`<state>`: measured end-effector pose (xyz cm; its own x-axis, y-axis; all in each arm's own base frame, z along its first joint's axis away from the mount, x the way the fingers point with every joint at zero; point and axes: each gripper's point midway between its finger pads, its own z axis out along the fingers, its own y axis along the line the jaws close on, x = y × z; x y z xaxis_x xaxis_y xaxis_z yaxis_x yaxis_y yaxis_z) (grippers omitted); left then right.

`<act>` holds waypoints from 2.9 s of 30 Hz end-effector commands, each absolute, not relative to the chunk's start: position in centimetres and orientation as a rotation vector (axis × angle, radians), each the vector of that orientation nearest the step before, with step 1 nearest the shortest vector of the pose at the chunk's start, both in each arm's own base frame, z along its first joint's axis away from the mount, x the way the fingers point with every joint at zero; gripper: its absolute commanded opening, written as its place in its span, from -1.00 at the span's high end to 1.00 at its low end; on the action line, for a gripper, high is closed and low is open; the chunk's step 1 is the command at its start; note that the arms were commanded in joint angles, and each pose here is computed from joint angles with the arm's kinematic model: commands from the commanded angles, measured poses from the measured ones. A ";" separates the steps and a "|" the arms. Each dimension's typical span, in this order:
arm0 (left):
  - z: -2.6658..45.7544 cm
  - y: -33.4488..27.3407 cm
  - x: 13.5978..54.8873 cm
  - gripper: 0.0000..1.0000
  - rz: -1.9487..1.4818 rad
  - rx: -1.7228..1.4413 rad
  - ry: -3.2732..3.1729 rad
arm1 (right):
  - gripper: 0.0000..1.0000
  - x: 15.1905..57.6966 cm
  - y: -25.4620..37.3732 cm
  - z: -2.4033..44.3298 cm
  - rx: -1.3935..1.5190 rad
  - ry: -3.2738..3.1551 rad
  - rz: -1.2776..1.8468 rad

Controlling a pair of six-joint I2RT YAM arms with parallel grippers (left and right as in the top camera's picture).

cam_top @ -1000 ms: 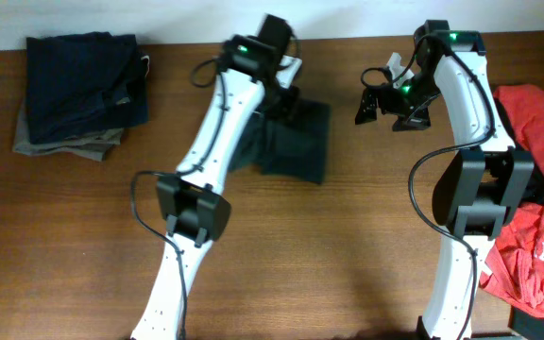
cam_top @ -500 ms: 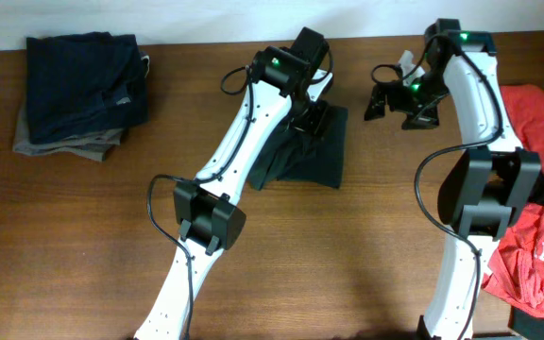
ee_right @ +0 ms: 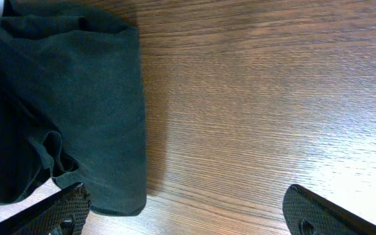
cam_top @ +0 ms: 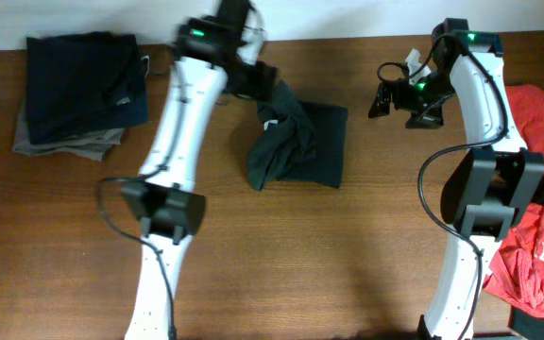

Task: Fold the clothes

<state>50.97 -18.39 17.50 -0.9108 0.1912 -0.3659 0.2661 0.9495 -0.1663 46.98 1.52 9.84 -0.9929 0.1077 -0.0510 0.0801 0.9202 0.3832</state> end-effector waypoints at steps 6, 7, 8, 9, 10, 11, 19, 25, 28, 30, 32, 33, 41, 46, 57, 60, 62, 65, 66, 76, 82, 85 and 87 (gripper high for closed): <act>19.1 -17.1 47.0 -0.89 -0.839 0.453 2.799 | -0.97 47.6 3.4 10.8 0.078 2.968 0.607; 18.8 -17.3 46.8 -0.90 -0.842 0.461 2.812 | -0.97 47.7 3.4 10.8 0.076 2.962 0.605; 18.1 -17.6 46.5 -0.90 -0.837 0.470 2.835 | -0.97 47.7 3.4 10.8 0.076 2.961 0.605; 17.6 -18.0 46.3 -0.90 -0.840 0.497 2.843 | -0.97 47.7 3.4 10.8 0.076 2.961 0.605; 17.0 -18.4 46.1 -0.91 -0.842 0.529 2.849 | -0.97 47.7 3.4 10.8 0.076 2.961 0.605; 16.3 -18.7 46.0 -0.91 -0.844 0.562 2.855 | -0.97 47.7 3.4 10.8 0.077 2.963 0.605; 10.8 -20.3 44.2 -0.91 -0.883 0.599 2.980 | -0.97 47.7 3.4 10.8 0.070 2.962 0.604; 10.1 -23.4 42.6 -0.91 -1.077 0.757 2.897 | -0.97 47.7 3.1 10.7 0.062 2.967 0.578; 10.6 -25.2 41.8 -0.89 -1.141 0.816 2.862 | -0.98 47.7 2.8 10.6 0.063 2.973 0.551; 10.7 -26.0 41.3 -0.88 -1.151 0.843 2.859 | -0.97 47.7 2.7 10.6 0.064 2.975 0.542; 10.7 -26.8 40.8 -0.79 -1.153 0.871 2.857 | -0.98 47.7 2.7 10.6 0.064 2.975 0.541; 10.7 -27.1 40.6 -0.57 -1.159 0.883 2.854 | -0.97 47.7 2.7 10.6 0.064 2.975 0.541; 12.0 -28.2 40.8 0.77 -1.152 0.919 2.803 | -0.97 47.7 2.5 10.5 0.065 2.978 0.526; 13.5 -29.4 41.4 0.98 -1.171 0.939 2.721 | -0.97 47.7 2.5 10.5 0.065 2.977 0.526; 13.3 -27.4 43.1 -0.21 -0.891 0.889 2.787 | -0.97 47.5 2.5 10.5 0.066 2.982 0.526; 14.4 -24.4 44.1 -0.74 -0.773 0.824 2.814 | -0.97 47.6 2.5 10.5 0.066 2.982 0.526; 14.7 -22.1 44.6 -0.97 -0.696 0.760 2.852 | -0.97 47.6 2.5 10.5 0.066 2.982 0.526; 14.4 -20.7 44.3 -0.98 -0.687 0.721 2.901 | -0.97 47.6 2.5 10.5 0.066 2.981 0.526; 14.1 -20.5 44.1 -0.98 -0.689 0.716 2.918 | -0.97 47.6 2.5 10.5 0.066 2.981 0.526; 10.9 -24.4 41.6 -0.98 -0.982 0.828 2.928 | -0.97 47.5 2.5 10.5 0.068 2.985 0.527; 10.0 -26.6 40.4 -0.98 -1.015 0.896 2.919 | -0.97 47.4 2.5 10.5 0.069 2.989 0.528; 10.1 -27.8 39.8 -0.97 -1.025 0.935 2.907 | -0.97 47.4 2.5 10.5 0.068 2.989 0.528; 10.1 -28.3 39.6 -0.89 -1.024 0.956 2.897 | -0.97 47.4 2.5 10.5 0.069 2.989 0.528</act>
